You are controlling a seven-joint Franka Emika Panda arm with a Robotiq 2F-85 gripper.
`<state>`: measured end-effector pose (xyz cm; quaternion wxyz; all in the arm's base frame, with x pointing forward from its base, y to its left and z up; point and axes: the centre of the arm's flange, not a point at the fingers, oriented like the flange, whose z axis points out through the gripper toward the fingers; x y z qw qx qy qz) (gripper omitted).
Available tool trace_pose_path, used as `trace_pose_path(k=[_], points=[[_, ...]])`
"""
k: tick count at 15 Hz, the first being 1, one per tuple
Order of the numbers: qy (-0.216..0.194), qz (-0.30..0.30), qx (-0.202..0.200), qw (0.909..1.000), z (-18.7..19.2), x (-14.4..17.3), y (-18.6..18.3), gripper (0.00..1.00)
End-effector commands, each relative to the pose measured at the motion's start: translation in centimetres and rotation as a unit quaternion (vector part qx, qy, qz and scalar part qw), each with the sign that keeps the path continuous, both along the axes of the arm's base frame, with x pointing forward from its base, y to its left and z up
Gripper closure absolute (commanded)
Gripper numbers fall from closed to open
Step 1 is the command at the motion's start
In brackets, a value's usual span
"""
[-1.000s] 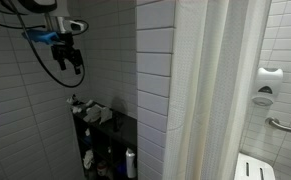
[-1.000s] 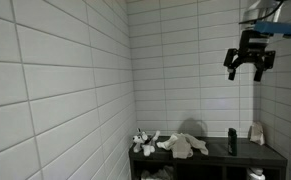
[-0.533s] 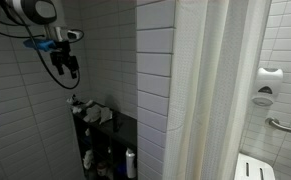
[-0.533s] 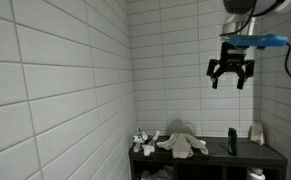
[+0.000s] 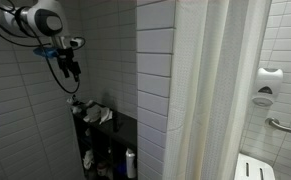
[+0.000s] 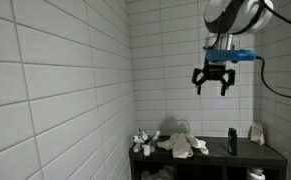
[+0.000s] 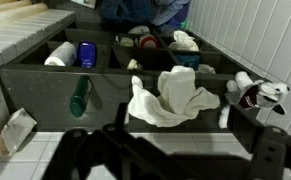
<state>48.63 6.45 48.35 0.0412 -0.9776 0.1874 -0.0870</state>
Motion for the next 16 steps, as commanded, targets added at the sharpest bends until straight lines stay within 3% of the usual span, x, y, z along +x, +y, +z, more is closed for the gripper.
trace_pose_path(k=[1, 8, 16], points=[[0.019, -0.035, -0.010, 0.9991, -2.0, 2.7, -0.5, 0.00], [0.040, -0.072, 0.005, 0.9966, -4.5, 5.3, -1.2, 0.00], [-0.027, -0.133, 0.027, 0.9904, -5.7, 8.0, -1.9, 0.00]])
